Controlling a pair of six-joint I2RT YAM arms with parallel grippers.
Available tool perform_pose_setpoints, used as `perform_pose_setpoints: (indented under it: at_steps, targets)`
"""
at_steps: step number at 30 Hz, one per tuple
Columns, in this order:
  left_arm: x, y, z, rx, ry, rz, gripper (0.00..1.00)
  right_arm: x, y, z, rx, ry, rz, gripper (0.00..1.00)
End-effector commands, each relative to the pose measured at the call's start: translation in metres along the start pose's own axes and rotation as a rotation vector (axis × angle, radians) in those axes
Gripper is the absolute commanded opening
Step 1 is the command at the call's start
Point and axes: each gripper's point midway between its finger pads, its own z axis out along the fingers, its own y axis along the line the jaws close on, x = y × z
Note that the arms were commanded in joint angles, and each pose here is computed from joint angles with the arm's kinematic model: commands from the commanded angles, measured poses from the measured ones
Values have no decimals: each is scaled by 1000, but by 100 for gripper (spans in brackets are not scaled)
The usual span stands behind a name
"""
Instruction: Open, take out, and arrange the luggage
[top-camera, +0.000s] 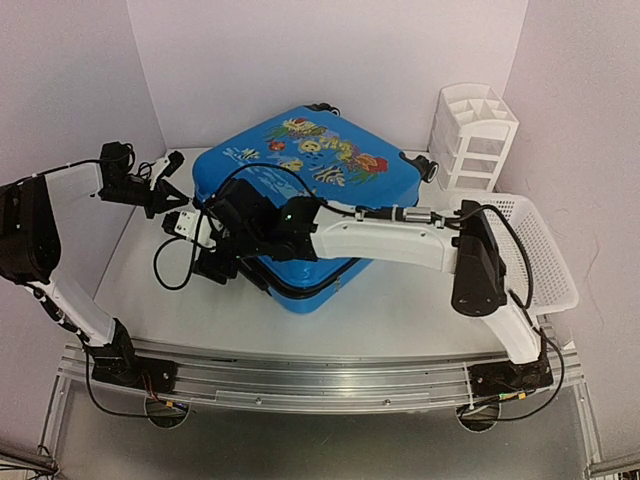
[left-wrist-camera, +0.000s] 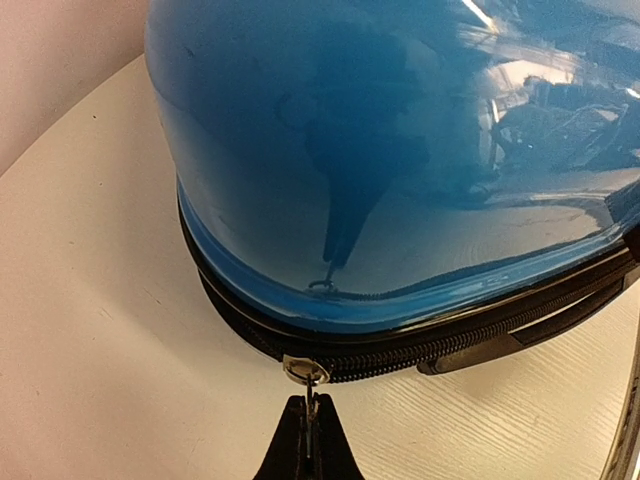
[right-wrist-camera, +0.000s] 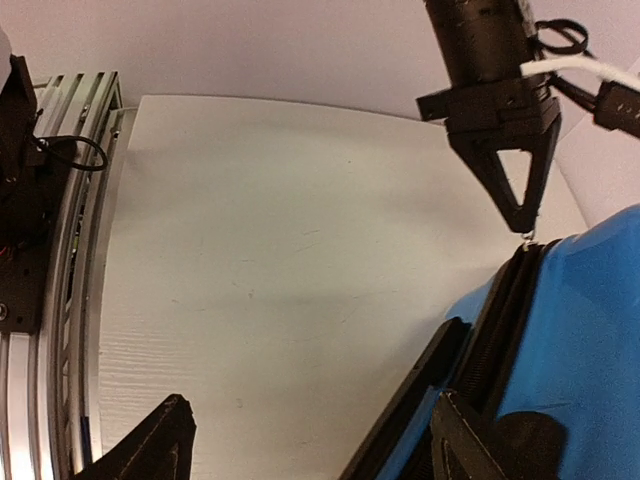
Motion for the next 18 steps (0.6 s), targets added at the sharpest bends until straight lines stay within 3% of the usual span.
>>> perform_pose_setpoints:
  at_steps: [1, 8, 13, 18]
  targets:
    - [-31, -1, -21, -29, -86, 66, 0, 17, 4, 25, 28, 45, 224, 75]
    - [-34, 2, -21, -52, -93, 57, 0, 57, -17, 45, 246, 168, 250, 68]
    - [-33, 7, -21, -77, -87, 34, 0, 69, -20, 22, 498, 262, 96, 65]
    - [-31, 1, -22, -70, -83, 3, 0, 79, -38, 0, 675, 323, 72, 67]
